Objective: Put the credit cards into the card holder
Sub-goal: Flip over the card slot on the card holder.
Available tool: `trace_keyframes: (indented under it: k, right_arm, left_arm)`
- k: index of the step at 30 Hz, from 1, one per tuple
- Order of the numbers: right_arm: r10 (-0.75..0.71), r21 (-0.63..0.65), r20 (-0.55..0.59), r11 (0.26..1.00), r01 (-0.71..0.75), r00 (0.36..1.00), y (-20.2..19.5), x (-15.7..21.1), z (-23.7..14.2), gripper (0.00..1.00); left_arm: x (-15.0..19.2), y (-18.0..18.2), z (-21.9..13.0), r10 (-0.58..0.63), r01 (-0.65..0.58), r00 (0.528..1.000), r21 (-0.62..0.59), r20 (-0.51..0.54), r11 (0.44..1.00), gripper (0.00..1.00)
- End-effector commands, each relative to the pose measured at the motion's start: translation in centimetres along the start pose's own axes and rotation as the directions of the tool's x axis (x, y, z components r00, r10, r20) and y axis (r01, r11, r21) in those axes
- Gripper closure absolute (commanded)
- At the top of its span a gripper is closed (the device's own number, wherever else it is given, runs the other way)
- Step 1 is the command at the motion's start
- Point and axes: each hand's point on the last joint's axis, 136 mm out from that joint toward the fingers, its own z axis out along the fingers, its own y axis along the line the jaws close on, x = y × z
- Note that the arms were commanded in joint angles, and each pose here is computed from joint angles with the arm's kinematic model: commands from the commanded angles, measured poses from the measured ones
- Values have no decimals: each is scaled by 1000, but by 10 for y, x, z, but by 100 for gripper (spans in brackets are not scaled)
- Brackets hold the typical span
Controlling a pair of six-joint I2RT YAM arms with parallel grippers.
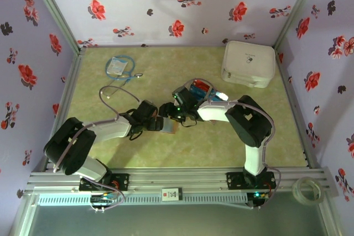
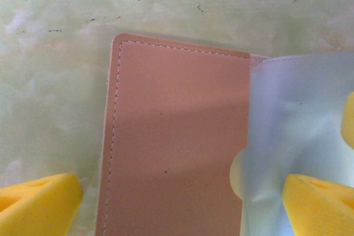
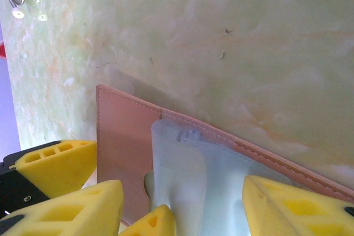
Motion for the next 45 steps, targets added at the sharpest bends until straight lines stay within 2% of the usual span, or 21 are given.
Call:
trace_keyframes:
  k: [1, 11, 33, 45]
  right_arm:
    - [-12, -27, -54, 1000, 11, 998, 5, 9, 7, 42]
    - [-29, -40, -46, 999, 27, 999, 16, 8, 1, 44]
    - [-26, -18, -56, 1000, 25, 998, 9, 12, 4, 44]
    - [-24, -14, -56, 1000, 23, 998, 8, 12, 3, 44]
  left_arm:
    - [38, 28, 5, 5, -16, 993, -93, -115, 996, 4]
    - [31, 25, -5, 1, -7, 996, -70, -86, 998, 0]
    - [8, 21, -33, -37, 38, 999, -33, 3, 999, 0]
    - [25, 28, -17, -33, 30, 999, -63, -37, 998, 0]
